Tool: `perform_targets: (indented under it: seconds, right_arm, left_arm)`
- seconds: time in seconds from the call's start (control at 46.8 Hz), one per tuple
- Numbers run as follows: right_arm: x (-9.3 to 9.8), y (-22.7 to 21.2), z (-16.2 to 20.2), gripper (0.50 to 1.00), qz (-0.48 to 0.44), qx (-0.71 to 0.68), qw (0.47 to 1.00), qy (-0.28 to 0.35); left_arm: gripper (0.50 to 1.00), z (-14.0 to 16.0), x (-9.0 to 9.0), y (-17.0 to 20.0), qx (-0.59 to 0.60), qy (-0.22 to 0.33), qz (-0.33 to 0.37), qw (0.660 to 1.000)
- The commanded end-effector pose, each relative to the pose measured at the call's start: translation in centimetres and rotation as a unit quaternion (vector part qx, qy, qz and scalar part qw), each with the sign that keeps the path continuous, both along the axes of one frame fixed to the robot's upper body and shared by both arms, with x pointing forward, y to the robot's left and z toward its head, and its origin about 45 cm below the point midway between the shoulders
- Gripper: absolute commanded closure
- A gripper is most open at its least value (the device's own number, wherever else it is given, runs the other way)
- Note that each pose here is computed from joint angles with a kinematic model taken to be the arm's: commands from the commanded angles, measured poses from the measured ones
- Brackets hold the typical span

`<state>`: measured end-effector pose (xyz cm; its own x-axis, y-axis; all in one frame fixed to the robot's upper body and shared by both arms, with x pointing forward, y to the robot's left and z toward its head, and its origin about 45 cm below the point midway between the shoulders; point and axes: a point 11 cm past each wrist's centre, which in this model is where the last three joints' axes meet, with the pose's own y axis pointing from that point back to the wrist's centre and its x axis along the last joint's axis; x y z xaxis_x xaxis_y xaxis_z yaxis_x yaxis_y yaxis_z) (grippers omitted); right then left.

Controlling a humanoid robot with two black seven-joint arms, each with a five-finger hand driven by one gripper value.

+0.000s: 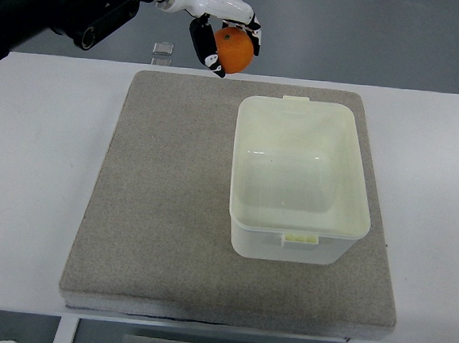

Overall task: Put orange in box with left hand
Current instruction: 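Carry the orange over the white plastic box with the left hand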

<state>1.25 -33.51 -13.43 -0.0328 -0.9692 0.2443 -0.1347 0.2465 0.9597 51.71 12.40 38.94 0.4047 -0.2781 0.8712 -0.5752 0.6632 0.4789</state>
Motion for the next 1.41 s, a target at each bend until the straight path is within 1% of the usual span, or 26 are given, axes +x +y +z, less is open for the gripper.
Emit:
perform_targets:
  seconds: [0.0,0.192,0.342,0.406,0.555,0.598,0.769,0.94,1.068,1.302,1.345,1.367,1.388]
  right_arm:
    - [0.0,0.0,0.0,0.556,0.0,0.0,1.0,0.0]
    - [0.0,0.0,0.0,0.556,0.0,0.0,1.0,0.0]
    - [0.0,0.0,0.0,0.556,0.0,0.0,1.0,0.0]
    - [0.0,0.0,0.0,0.556,0.0,0.0,1.0,0.0]
    - [0.0,0.0,0.0,0.556,0.0,0.0,1.0,0.0]
    - [0.0,0.0,0.0,0.556,0.0,0.0,1.0,0.0]
    - [0.0,0.0,0.0,0.556,0.0,0.0,1.0,0.0]
    - [0.0,0.0,0.0,0.556,0.0,0.0,1.0,0.0]
    - [0.0,0.0,0.0,0.556,0.0,0.0,1.0,0.0]
    - [0.0,0.0,0.0,0.556,0.0,0.0,1.0,0.0]
    - [0.0,0.0,0.0,0.556,0.0,0.0,1.0,0.0]
    - [0.0,0.0,0.0,0.556,0.0,0.0,1.0,0.0]
    - [0.0,0.0,0.0,0.556,0.0,0.0,1.0,0.0]
  left_arm:
    - [1.0,0.9,-0.5,-1.8,-0.011,0.001,-0.019,1.0]
    - [1.0,2.1,-1.9,-5.5,-0.028,0.012,-0.056,0.998]
    - [1.0,2.4,-2.5,-7.0,-0.033,0.014,-0.073,0.997]
    - [1.0,2.0,-3.1,-7.7,-0.032,0.022,-0.085,0.996]
    - [1.0,0.2,-5.2,-9.6,-0.024,0.053,-0.124,0.991]
    - [1.0,0.2,-5.6,-10.0,-0.023,0.056,-0.131,0.989]
    - [1.0,0.1,-6.1,-10.3,-0.018,0.06,-0.141,0.988]
    - [1.0,-0.5,-7.4,-10.7,-0.015,0.078,-0.161,0.984]
    - [1.0,-0.8,-8.1,-10.7,-0.012,0.087,-0.17,0.982]
    - [1.0,-0.4,-7.7,-9.9,-0.024,0.086,-0.16,0.983]
    - [0.882,-0.1,-7.6,-9.8,-0.028,0.085,-0.159,0.983]
    - [0.847,-0.1,-7.6,-9.7,-0.032,0.086,-0.158,0.983]
    - [0.83,0.0,-7.6,-9.7,-0.032,0.086,-0.158,0.983]
